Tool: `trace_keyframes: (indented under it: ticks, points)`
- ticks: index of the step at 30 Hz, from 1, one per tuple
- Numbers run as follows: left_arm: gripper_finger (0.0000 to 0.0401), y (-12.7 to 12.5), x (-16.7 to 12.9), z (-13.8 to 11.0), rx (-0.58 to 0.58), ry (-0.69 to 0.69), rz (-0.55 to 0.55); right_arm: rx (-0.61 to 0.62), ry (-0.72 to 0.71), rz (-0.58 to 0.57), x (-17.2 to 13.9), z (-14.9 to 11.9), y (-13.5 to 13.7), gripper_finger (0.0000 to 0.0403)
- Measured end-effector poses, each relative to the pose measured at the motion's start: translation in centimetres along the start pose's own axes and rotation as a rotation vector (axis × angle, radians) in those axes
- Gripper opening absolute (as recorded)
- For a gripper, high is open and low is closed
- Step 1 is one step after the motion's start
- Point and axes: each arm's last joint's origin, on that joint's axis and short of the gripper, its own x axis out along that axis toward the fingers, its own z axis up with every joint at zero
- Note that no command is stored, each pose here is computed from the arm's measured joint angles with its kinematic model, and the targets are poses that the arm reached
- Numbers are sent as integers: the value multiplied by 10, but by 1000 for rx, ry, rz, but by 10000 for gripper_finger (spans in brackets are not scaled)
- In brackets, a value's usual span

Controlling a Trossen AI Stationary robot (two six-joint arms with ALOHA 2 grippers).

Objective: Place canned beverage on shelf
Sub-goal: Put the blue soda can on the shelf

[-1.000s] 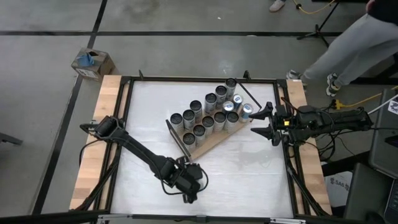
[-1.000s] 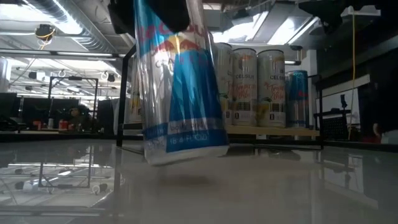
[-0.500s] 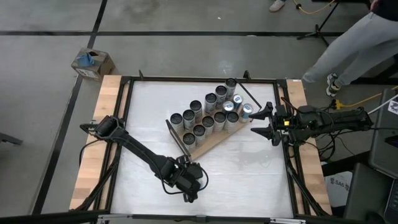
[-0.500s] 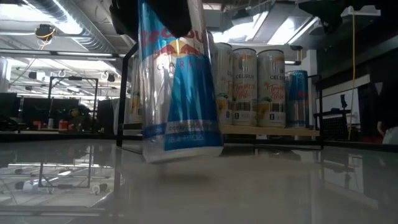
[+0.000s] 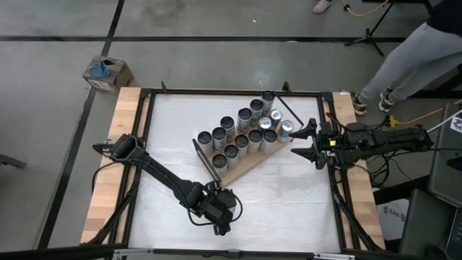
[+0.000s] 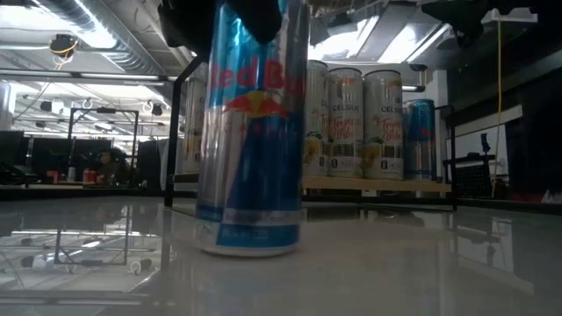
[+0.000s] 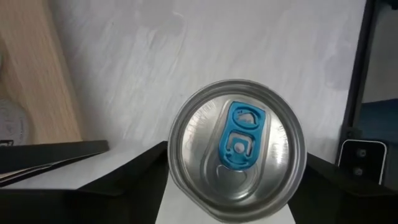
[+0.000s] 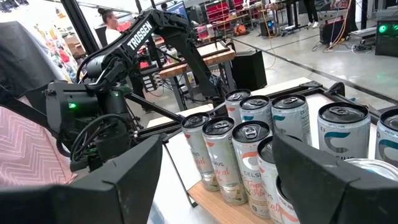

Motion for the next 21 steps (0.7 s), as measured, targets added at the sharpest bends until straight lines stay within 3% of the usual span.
trace_keyframes:
  ticks: [21]
  points:
    - [289, 0, -8, 3, -27, -32, -7, 0, -1, 1, 0, 0, 0, 294]
